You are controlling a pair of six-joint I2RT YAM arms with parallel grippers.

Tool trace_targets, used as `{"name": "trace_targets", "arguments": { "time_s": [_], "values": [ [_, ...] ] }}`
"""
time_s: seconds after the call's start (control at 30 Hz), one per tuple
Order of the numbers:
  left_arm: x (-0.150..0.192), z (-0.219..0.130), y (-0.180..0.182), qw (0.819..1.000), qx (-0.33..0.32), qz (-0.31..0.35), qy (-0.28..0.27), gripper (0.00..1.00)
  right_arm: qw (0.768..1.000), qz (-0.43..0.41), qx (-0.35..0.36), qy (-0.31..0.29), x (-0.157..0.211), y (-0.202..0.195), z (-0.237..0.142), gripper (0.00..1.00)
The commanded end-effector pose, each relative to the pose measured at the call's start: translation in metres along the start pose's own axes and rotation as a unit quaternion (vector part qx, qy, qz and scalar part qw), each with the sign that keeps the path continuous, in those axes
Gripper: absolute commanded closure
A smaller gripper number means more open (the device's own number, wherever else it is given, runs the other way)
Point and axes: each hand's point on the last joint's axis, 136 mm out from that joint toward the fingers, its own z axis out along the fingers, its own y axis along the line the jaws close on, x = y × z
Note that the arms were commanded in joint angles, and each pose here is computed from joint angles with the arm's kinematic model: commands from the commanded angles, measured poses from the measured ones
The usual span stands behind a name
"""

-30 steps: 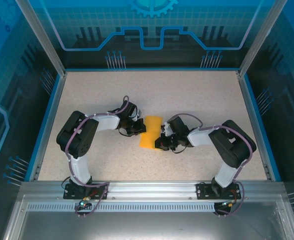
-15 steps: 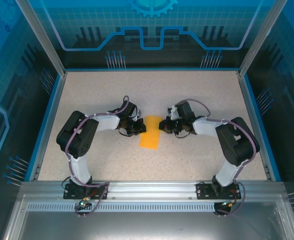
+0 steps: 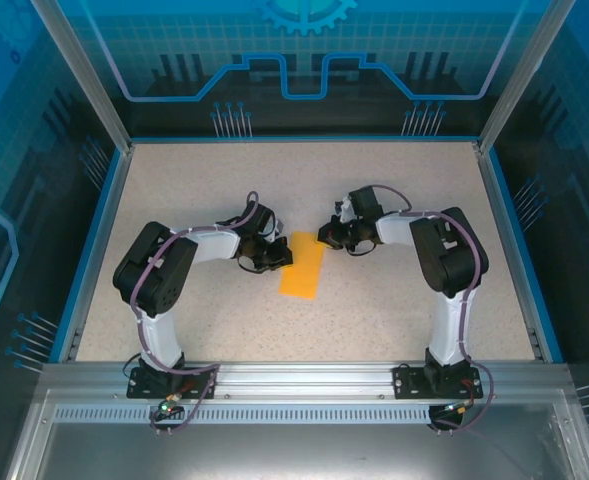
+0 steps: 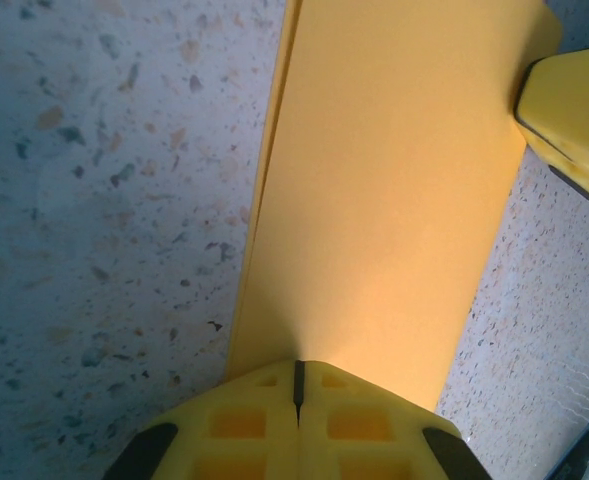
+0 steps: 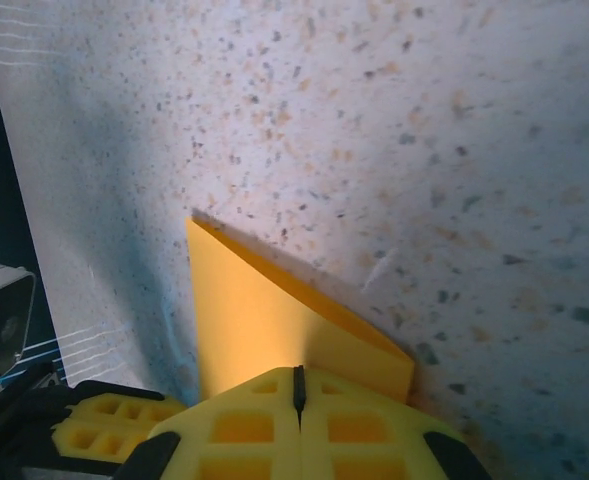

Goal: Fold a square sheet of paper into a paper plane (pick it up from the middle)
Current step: Fold the square sheet of paper in half at the center of the table.

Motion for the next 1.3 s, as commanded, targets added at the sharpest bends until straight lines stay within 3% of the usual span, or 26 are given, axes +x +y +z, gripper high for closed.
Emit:
{"name": "trace_targets", "arguments": {
  "time_s": [0.0,0.17,0.53,0.87,1.03,1.27],
  "values": [
    [0.045,0.008,0.062,0.991,-0.11,-0.036,0.066,1.0,1.0,-0.006,-0.011,0.01,-0.008,0.006,-0.003,0.97],
    [0.046,0.007,0.063,0.991,-0.113,-0.033,0.066,1.0,1.0,-0.011,-0.019,0.005,-0.016,0.012,-0.009,0.97],
    [0.045,0.008,0.062,0.991,-0.111,-0.033,0.066,1.0,0.999,0.019,0.034,0.012,-0.011,-0.03,0.012,0.97],
    [0.045,0.004,0.059,0.992,-0.108,-0.031,0.062,1.0,1.0,0.003,0.002,0.003,-0.019,0.001,-0.007,0.97],
    [0.044,0.003,0.056,0.992,-0.105,-0.03,0.062,1.0,1.0,0.023,0.011,0.004,-0.018,-0.015,-0.001,0.96],
    [0.044,0.004,0.057,0.992,-0.106,-0.031,0.063,1.0,0.999,0.035,-0.019,-0.009,-0.025,-0.004,-0.007,0.96]
  ]
}}
